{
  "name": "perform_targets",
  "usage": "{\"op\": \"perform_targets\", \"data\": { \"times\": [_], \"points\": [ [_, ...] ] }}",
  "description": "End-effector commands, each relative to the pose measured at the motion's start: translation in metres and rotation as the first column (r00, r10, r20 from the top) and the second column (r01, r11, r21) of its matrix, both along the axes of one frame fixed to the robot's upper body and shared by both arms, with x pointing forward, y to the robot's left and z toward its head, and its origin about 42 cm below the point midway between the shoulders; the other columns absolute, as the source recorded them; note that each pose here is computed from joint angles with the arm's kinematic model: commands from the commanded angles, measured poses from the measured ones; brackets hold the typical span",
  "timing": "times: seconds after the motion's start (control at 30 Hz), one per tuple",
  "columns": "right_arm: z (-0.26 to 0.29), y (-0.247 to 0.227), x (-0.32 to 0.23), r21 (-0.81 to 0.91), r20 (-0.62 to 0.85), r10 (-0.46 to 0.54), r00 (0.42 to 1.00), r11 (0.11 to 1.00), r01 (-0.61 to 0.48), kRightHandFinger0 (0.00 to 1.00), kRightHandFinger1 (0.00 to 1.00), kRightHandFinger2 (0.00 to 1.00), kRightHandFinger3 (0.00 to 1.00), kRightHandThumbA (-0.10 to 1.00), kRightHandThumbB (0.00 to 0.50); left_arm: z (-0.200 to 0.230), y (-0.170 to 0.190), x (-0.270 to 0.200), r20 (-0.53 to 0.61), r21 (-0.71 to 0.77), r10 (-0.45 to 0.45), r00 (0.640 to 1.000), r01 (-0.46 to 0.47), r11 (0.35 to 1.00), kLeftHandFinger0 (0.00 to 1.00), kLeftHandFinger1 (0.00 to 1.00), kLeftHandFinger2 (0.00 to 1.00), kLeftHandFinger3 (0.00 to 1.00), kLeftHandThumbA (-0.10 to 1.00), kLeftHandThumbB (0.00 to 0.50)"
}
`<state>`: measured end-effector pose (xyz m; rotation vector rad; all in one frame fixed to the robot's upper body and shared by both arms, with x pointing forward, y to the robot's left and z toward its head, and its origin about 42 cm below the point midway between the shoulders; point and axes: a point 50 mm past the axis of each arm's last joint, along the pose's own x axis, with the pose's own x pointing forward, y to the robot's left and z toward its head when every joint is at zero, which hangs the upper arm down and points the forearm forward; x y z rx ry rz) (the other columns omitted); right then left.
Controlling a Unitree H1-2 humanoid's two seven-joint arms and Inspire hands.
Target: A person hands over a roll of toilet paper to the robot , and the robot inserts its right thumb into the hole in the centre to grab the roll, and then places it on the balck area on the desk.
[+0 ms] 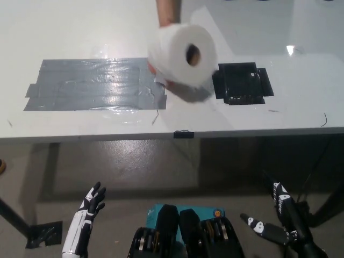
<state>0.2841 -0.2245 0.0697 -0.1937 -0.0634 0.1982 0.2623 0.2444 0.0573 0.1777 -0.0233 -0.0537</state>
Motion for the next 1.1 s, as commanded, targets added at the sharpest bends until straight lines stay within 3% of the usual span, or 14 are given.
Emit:
{"op": "perform_targets", "data": {
  "times": [0.0,0.1,0.33,0.47,0.57,0.6,0.63,0.83,1.07],
  "points": [
    [0.049,0.0,0.019,0.002,0.173,-0.005,0.985,1.0,0.005,1.0,1.0,1.0,1.0,0.82,0.264,0.005,0.003,0.003,0.046,0.013,-0.001,0.999,0.001,1.0,1.0,1.0,1.0,1.0,1.0,0.061],
    [0.089,-0.006,0.03,-0.019,0.226,0.001,0.974,1.0,0.003,1.0,1.0,1.0,1.0,0.81,0.308,0.006,0.003,0.003,0.045,0.018,-0.007,0.999,0.006,1.0,1.0,1.0,1.0,1.0,1.0,0.075],
    [0.17,-0.012,0.077,-0.08,0.36,0.064,0.931,0.996,-0.037,1.0,1.0,1.0,1.0,0.77,0.291,0.01,0.003,0.006,0.046,0.021,-0.004,0.999,0.003,1.0,1.0,1.0,1.0,1.0,1.0,0.073],
    [0.203,-0.006,0.11,-0.11,0.373,0.106,0.922,0.991,-0.069,1.0,1.0,1.0,1.0,0.85,0.289,0.014,0.002,0.009,0.057,0.018,-0.008,0.998,0.007,1.0,1.0,1.0,1.0,1.0,1.0,0.066],
    [0.229,0.0,0.138,-0.162,0.381,0.128,0.916,0.984,-0.07,1.0,1.0,1.0,1.0,0.92,0.316,0.019,0.003,0.013,0.068,0.019,-0.008,0.998,0.007,1.0,1.0,1.0,1.0,1.0,1.0,0.064],
    [0.231,0.0,0.14,-0.164,0.382,0.129,0.915,0.984,-0.071,1.0,1.0,1.0,1.0,0.93,0.291,0.019,0.003,0.014,0.07,0.019,-0.009,0.997,0.007,1.0,1.0,1.0,1.0,1.0,1.0,0.071],
    [0.242,0.003,0.151,-0.188,0.378,0.138,0.915,0.98,-0.07,1.0,1.0,1.0,1.0,0.95,0.332,0.021,0.003,0.017,0.078,0.018,-0.009,0.997,0.008,1.0,1.0,1.0,1.0,1.0,1.0,0.077],
    [0.268,0.02,0.193,-0.259,0.326,0.149,0.934,0.964,-0.063,1.0,1.0,1.0,1.0,1.0,0.41,0.023,0.004,0.02,0.08,0.03,-0.007,0.997,0.004,1.0,1.0,1.0,1.0,1.0,1.0,0.077],
    [0.287,0.042,0.233,-0.31,0.269,0.198,0.943,0.944,-0.11,1.0,1.0,1.0,1.0,0.98,0.415,0.023,0.003,0.02,0.083,0.053,-0.022,0.996,0.017,0.998,1.0,1.0,1.0,1.0,1.0,0.087]
  ]
}}
